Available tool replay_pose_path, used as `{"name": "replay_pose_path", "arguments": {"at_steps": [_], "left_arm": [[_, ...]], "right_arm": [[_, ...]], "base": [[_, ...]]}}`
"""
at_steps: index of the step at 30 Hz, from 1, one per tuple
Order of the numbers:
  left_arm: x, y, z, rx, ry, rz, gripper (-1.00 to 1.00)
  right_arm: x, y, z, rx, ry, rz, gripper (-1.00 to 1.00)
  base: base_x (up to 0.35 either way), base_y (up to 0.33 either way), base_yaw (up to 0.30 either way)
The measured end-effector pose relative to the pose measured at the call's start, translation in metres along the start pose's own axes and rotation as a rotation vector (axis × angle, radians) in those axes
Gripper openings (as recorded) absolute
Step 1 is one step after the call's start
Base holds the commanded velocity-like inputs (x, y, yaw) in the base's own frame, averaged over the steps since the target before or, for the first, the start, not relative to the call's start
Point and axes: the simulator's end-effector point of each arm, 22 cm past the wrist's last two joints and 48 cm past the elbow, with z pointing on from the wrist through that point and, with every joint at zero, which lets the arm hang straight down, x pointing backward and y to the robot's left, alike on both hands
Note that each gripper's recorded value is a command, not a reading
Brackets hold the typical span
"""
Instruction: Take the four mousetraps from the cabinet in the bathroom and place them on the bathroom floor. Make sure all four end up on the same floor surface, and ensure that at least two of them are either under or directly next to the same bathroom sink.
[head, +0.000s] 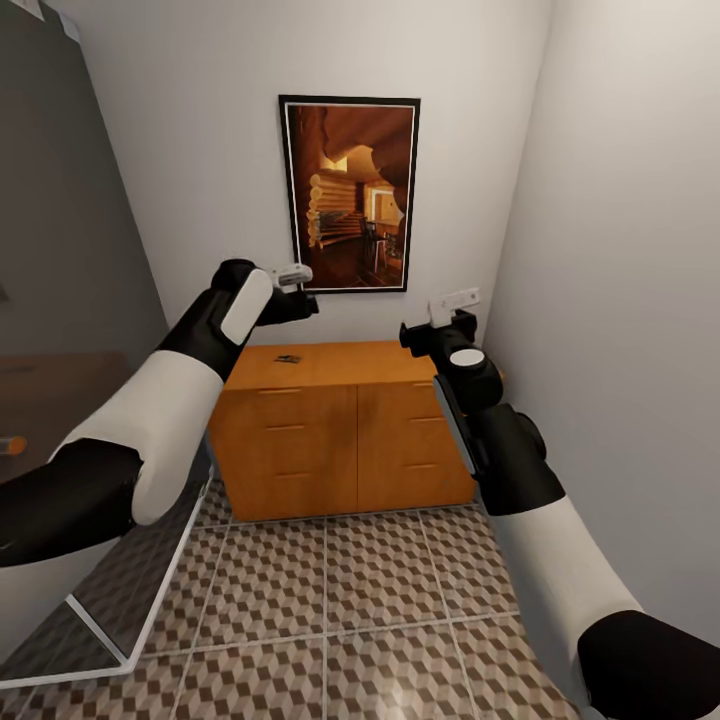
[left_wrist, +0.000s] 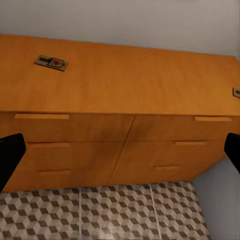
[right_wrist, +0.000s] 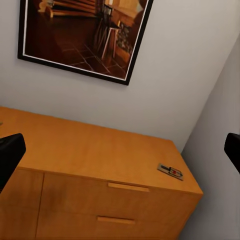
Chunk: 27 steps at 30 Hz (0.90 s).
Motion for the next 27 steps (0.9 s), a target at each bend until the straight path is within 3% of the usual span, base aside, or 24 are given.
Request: {"name": "replay_pose_path", "arguments": {"at_steps": [5,12,27], "left_arm": [[0.015,0.002,0.007,-0.005,0.028,0.0,1.0],[0.048,0.011,0.02,-0.017,0.079,-0.005,1.0],[0.072,0.016,0.028,-0.025,0.113,-0.007,1.0]], "right_arm": [[0.027,0.002,0.009,0.001,0.064,-0.005,1.0],[0.096,-0.006,0.029,0.024,0.229,0.009,1.0],[0.113,-0.036,0.03,0.164,0.273,-0.014,1.0]], "base": [[0.233,0.0,0.0],[0.317,0.0,0.0],[0.209,0.0,0.0]]}}
